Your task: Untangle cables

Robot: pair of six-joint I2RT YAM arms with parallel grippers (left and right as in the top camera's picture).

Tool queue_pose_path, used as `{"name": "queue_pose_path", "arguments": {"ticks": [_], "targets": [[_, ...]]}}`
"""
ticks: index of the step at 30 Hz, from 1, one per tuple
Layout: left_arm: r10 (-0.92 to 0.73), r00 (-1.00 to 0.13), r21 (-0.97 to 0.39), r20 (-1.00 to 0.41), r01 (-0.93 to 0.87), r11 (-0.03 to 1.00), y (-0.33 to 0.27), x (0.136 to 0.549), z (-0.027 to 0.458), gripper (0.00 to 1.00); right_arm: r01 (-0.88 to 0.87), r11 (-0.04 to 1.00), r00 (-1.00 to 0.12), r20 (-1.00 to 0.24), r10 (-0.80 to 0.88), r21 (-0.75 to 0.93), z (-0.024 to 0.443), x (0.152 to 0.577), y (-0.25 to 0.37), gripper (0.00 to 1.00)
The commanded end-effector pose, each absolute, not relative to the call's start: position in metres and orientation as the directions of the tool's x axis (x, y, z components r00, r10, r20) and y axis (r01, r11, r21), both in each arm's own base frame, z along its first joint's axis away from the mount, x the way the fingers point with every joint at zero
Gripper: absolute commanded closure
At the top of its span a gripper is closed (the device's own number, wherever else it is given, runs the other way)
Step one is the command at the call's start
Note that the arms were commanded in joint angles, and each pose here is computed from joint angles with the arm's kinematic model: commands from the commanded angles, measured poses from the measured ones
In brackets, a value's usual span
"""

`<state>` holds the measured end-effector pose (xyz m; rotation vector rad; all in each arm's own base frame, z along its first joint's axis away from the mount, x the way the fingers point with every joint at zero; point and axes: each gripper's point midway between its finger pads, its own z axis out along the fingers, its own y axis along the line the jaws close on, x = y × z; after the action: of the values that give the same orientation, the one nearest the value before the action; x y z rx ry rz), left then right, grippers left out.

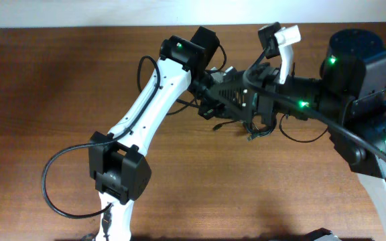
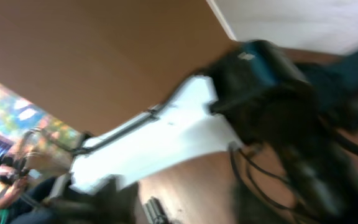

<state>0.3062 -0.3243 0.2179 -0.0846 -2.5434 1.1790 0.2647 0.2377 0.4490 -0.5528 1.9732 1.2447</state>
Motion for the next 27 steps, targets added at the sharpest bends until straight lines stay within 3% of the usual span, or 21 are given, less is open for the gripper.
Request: {"name": "queue_pose_path", "arguments": {"ticks": [1, 7, 12, 20, 27], "targets": [[0.144, -0.974, -0.66, 0.176, -0.009, 0.751, -0.306, 0.322, 0.209, 1.0, -0.599, 0.579, -0.64, -0.765, 0.068, 0.553, 0.437, 0.287, 0.22, 0.01], [0.134, -0.991, -0.538, 0.007, 0.109, 0.836, -0.281, 0.339, 0.231, 1.0, -0.403, 0.674, -0.71, -0.676, 0.196, 0.619, 0.418, 0.312, 0.167, 0.01], [0.118, -0.974, -0.448, -0.195, 0.196, 0.872, -0.261, 0.353, 0.279, 1.0, -0.172, 0.742, -0.762, -0.565, 0.317, 0.648, 0.389, 0.318, 0.106, 0.02], [0.095, -0.903, -0.446, -0.419, 0.296, 0.845, -0.254, 0.357, 0.347, 1.0, 0.047, 0.841, -0.768, -0.519, 0.376, 0.539, 0.354, 0.313, 0.053, 0.01], [0.102, -0.858, -0.441, -0.503, 0.357, 0.823, -0.253, 0.355, 0.371, 1.0, 0.083, 0.844, -0.791, -0.48, 0.379, 0.53, 0.337, 0.316, 0.051, 0.01]]}}
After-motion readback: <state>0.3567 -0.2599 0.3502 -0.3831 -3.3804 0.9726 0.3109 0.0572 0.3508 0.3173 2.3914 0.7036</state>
